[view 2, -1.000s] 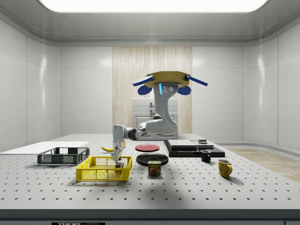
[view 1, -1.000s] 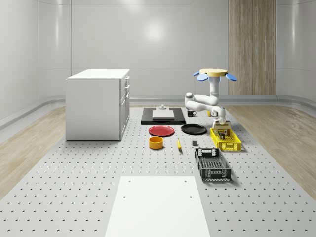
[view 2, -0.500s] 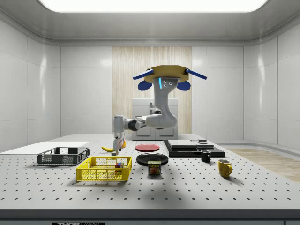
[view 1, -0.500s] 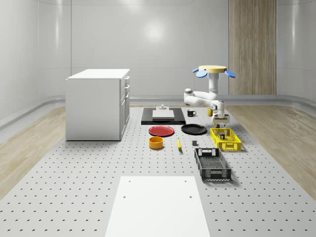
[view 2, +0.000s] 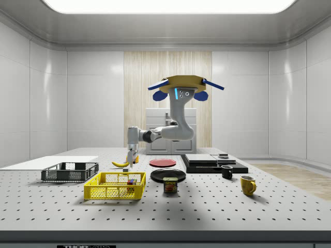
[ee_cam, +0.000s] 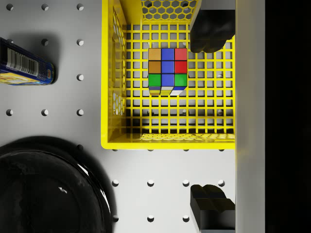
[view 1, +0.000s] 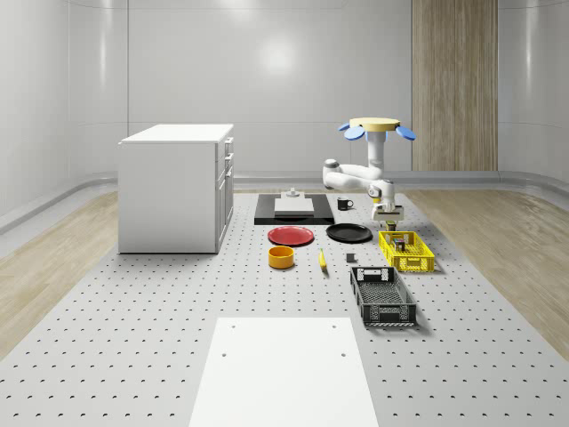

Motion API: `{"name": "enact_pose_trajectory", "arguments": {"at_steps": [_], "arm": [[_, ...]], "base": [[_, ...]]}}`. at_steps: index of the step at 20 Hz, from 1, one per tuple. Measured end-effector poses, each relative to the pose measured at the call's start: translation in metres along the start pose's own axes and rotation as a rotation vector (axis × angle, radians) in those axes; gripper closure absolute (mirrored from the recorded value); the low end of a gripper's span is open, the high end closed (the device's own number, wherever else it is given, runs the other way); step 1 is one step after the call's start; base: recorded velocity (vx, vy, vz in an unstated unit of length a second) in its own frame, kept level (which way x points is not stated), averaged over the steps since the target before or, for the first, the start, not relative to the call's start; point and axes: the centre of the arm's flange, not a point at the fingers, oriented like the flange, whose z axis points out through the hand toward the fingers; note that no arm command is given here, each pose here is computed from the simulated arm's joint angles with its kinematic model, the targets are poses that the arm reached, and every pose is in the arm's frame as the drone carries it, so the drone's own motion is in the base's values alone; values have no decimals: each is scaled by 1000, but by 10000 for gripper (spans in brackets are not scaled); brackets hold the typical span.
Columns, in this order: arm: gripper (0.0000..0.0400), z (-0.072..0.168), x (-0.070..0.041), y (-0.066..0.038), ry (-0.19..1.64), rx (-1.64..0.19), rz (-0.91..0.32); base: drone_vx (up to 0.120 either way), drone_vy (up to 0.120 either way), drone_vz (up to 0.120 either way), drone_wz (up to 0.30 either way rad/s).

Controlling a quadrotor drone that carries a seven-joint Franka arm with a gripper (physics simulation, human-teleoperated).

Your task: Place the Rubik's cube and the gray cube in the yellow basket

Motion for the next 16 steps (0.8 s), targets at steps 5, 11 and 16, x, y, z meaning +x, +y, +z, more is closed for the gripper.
{"name": "enact_pose_trajectory", "arguments": {"at_steps": [5, 11, 16], "arm": [[0, 0, 0, 0, 0, 0, 0], [0, 0, 0, 0, 0, 0, 0], [0, 0, 0, 0, 0, 0, 0]], "base": [[40, -120, 0, 0], [120, -120, 0, 0], [120, -120, 0, 0]]}}
